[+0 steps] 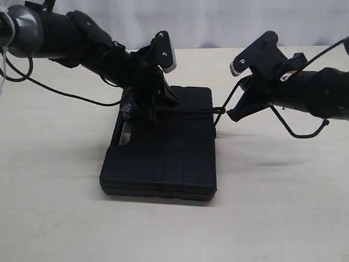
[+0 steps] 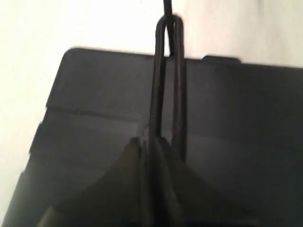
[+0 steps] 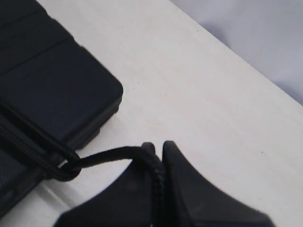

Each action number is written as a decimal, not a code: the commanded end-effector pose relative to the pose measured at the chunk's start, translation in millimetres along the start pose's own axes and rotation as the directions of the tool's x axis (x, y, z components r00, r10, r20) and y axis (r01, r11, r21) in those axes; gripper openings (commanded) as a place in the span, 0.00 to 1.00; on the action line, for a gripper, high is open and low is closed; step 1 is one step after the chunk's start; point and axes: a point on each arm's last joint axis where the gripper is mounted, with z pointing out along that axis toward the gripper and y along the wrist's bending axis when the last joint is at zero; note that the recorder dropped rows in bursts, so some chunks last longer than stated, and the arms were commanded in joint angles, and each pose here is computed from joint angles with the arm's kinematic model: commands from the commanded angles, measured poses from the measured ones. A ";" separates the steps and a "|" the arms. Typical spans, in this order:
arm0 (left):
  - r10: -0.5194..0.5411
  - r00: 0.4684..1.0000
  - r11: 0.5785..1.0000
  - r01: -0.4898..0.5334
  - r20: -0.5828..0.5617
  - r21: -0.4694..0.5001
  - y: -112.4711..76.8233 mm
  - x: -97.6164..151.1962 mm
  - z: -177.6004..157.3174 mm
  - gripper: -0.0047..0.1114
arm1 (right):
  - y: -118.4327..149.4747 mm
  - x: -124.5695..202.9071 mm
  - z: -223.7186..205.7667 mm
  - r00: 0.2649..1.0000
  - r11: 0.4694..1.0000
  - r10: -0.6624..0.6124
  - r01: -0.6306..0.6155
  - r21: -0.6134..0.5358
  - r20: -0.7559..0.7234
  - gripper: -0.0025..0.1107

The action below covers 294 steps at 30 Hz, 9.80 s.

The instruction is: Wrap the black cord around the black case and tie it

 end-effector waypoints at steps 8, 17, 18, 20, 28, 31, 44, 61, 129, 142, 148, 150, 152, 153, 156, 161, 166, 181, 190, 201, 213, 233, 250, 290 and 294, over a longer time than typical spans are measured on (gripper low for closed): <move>0.050 0.992 0.999 -0.051 0.113 0.008 -4.8 -10.9 9.1 0.23 | -5.3 -6.2 -6.9 0.995 0.996 0.072 -0.075 0.041 0.065 0.06; 0.111 0.983 0.993 -0.117 0.146 0.028 -15.9 -16.8 26.8 0.35 | -5.0 -6.0 -6.9 0.996 0.997 0.072 -0.074 0.039 0.062 0.06; 0.116 0.983 0.992 -0.121 0.142 0.029 -16.0 -15.1 28.8 0.35 | -5.0 -6.0 -6.9 0.996 0.997 0.072 -0.074 0.039 0.062 0.06; 0.114 0.985 0.993 -0.118 0.127 0.023 -15.3 -11.3 32.7 0.34 | -5.0 -6.0 -6.9 0.996 0.997 0.072 -0.074 0.039 0.062 0.06; 0.173 0.984 0.985 -0.173 0.045 0.001 -12.7 -1.5 37.0 0.04 | -5.3 -6.3 -6.9 0.995 0.996 0.071 -0.074 0.041 0.065 0.06; 0.186 0.983 0.982 -0.186 0.008 0.011 -13.1 3.0 38.6 0.04 | -6.3 -7.7 -8.1 0.993 0.995 0.090 -0.093 0.047 0.076 0.06; 0.188 0.978 0.982 -0.188 -0.088 0.015 -11.4 11.5 36.9 0.04 | -11.4 -4.4 -27.5 0.972 0.978 0.143 -0.168 0.123 0.188 0.06; 0.128 0.981 0.991 -0.132 -0.147 -0.013 -1.0 23.2 26.1 0.04 | -64.4 118.4 22.8 0.917 0.945 0.298 -0.243 0.221 -0.265 0.06; 0.079 0.996 0.996 -0.077 0.039 -0.040 -3.9 -26.5 -23.6 0.34 | -6.8 43.7 17.2 0.951 0.982 0.063 -0.113 -0.151 -0.303 0.06; 0.019 0.998 0.989 -0.010 0.063 -0.146 6.0 -28.2 -24.0 0.34 | 10.3 59.8 69.2 0.918 0.966 0.101 -0.182 -0.182 -0.383 0.06; 0.000 0.998 0.988 0.010 0.065 -0.153 6.8 -28.1 -24.1 0.34 | 44.8 45.3 80.1 0.923 0.946 -0.001 -0.124 -0.298 -0.386 0.06; -0.003 0.998 0.988 0.013 0.065 -0.153 6.8 -28.1 -24.1 0.34 | 52.0 39.6 81.2 0.927 0.942 -0.020 -0.109 -0.319 -0.375 0.06; -0.003 0.998 0.988 0.013 0.065 -0.153 6.8 -28.1 -24.1 0.34 | 59.3 33.0 81.2 0.932 0.938 -0.014 -0.113 -0.326 -0.363 0.06; 0.000 0.998 0.988 0.010 0.063 -0.153 6.8 -27.9 -24.1 0.34 | 62.9 29.8 81.1 0.935 0.937 -0.017 -0.110 -0.333 -0.355 0.06; 0.006 0.998 0.988 0.003 0.058 -0.153 6.7 -27.6 -24.0 0.34 | 70.9 21.7 81.0 0.944 0.935 -0.036 -0.084 -0.344 -0.327 0.06; 0.002 0.998 0.988 0.007 0.060 -0.153 6.8 -27.7 -24.1 0.34 | 74.2 9.9 89.2 0.961 0.951 0.065 -0.141 -0.274 -0.269 0.06; -0.050 0.997 0.977 0.062 0.061 -0.204 11.7 -26.8 -24.9 0.34 | 71.5 5.0 90.2 0.972 0.962 0.063 -0.119 -0.244 -0.226 0.06; -0.219 0.960 0.949 0.252 0.175 -0.192 11.6 -49.6 -80.0 0.04 | 29.8 -26.1 -10.2 0.992 0.962 0.053 -0.081 -0.261 -0.113 0.06; -0.304 0.911 0.829 0.398 0.280 -0.393 -7.2 -44.7 -130.4 0.04 | 14.1 -36.3 -74.1 0.989 0.983 0.123 -0.111 -0.147 0.076 0.06; -0.207 0.881 0.736 0.427 0.425 -0.526 -98.9 -37.4 -228.1 0.04 | 2.3 -28.7 -101.4 0.939 0.964 0.261 -0.266 -0.011 0.222 0.06; -0.076 0.739 0.591 0.574 0.670 -0.567 -208.0 6.5 -295.0 0.04 | 1.9 -26.0 -143.0 0.904 0.950 0.310 -0.308 -0.051 0.293 0.06; 0.130 0.631 0.665 0.517 0.765 -0.539 -274.2 14.4 -327.1 0.04 | 13.4 32.7 -241.5 0.705 0.883 0.436 -0.456 -0.114 0.560 0.06; 0.130 0.631 0.668 0.514 0.765 -0.538 -274.5 14.2 -326.8 0.04 | 19.2 51.7 -270.1 0.617 0.876 0.434 -0.458 -0.148 0.657 0.06; -0.047 0.718 0.272 0.678 0.694 -0.683 -276.9 96.9 -277.3 0.04 | 18.9 51.6 -270.4 0.614 0.876 0.433 -0.460 -0.146 0.660 0.06; -0.098 0.703 0.206 0.707 0.705 -0.677 -275.1 108.0 -268.3 0.04 | 18.9 51.6 -270.4 0.614 0.876 0.433 -0.460 -0.146 0.660 0.06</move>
